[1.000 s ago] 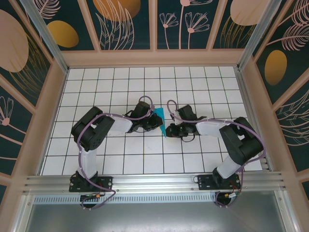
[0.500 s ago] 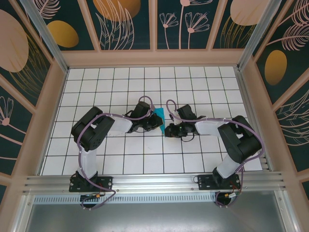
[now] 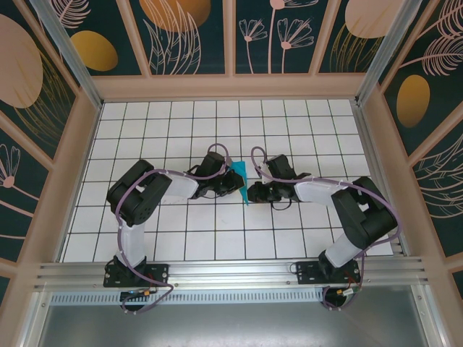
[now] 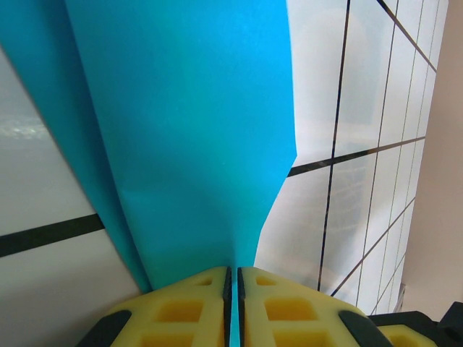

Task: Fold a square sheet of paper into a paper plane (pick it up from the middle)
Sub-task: Fold the wing for the fifth time at the center of the table.

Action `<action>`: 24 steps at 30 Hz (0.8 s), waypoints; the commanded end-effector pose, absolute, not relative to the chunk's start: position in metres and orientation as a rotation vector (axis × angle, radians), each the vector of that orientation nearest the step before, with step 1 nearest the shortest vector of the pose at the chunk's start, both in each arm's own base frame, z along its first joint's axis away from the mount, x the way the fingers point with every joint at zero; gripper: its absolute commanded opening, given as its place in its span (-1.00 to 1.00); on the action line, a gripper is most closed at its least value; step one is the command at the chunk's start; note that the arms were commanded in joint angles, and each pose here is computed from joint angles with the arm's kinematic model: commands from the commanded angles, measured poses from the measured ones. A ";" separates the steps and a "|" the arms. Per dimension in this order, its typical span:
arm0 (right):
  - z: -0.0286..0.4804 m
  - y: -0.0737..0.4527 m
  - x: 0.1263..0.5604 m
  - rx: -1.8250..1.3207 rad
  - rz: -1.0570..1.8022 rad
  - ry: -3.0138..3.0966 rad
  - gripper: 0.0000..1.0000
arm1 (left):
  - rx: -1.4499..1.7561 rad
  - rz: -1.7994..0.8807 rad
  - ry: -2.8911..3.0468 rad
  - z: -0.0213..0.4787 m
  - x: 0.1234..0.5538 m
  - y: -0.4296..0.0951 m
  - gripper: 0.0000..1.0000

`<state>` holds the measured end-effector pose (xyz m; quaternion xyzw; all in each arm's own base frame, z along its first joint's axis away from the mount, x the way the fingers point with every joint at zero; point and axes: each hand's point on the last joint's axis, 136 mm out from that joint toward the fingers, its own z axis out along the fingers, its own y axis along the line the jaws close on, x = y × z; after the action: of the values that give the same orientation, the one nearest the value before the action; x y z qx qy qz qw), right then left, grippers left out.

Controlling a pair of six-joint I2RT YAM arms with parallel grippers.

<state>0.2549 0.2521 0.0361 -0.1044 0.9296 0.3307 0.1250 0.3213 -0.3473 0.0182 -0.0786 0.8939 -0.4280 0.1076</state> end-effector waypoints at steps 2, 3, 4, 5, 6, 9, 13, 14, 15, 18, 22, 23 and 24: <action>0.047 0.264 0.259 -0.316 1.024 2.673 -0.53 | -0.331 -1.059 2.744 -0.027 0.309 -0.320 -0.71; 0.046 0.266 0.258 -0.322 1.028 2.680 -0.52 | -0.332 -1.059 2.746 -0.027 0.309 -0.320 -0.71; 0.045 0.268 0.257 -0.331 1.037 2.681 -0.52 | -0.333 -1.060 2.745 -0.027 0.309 -0.320 -0.71; 0.044 0.270 0.257 -0.337 1.046 2.684 -0.52 | -0.333 -1.060 2.745 -0.027 0.309 -0.320 -0.71; 0.043 0.272 0.255 -0.344 1.053 2.688 -0.52 | -0.332 -1.061 2.744 -0.027 0.309 -0.321 -0.71; 0.038 0.274 0.254 -0.350 1.053 2.704 -0.54 | -0.329 -1.060 2.744 -0.027 0.309 -0.321 -0.71; 0.033 0.275 0.250 -0.355 1.061 2.720 -0.64 | -0.331 -1.060 2.743 -0.027 0.309 -0.321 -0.71; 0.032 0.275 0.249 -0.354 1.062 2.726 -0.67 | -0.332 -1.061 2.744 -0.027 0.309 -0.321 -0.71; 0.031 0.276 0.249 -0.354 1.063 2.731 -0.69 | -0.331 -1.059 2.744 -0.027 0.309 -0.321 -0.71; 0.026 0.274 0.245 -0.350 1.058 2.753 -0.78 | -0.334 -1.056 2.745 -0.028 0.309 -0.320 -0.71; 0.015 0.268 0.239 -0.331 1.021 2.796 -0.79 | -0.334 -1.053 2.746 -0.028 0.308 -0.319 -0.71; 0.012 0.266 0.238 -0.325 1.010 2.804 -0.79 | -0.337 -1.050 2.747 -0.028 0.309 -0.319 -0.71; 0.010 0.264 0.236 -0.320 1.000 2.813 -0.79 | -0.336 -1.048 2.747 -0.029 0.308 -0.319 -0.71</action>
<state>0.2442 0.2666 0.0200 -0.1101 0.9293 0.3419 0.0860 0.3212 -0.3471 0.0179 -0.0786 0.8937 -0.4283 0.1084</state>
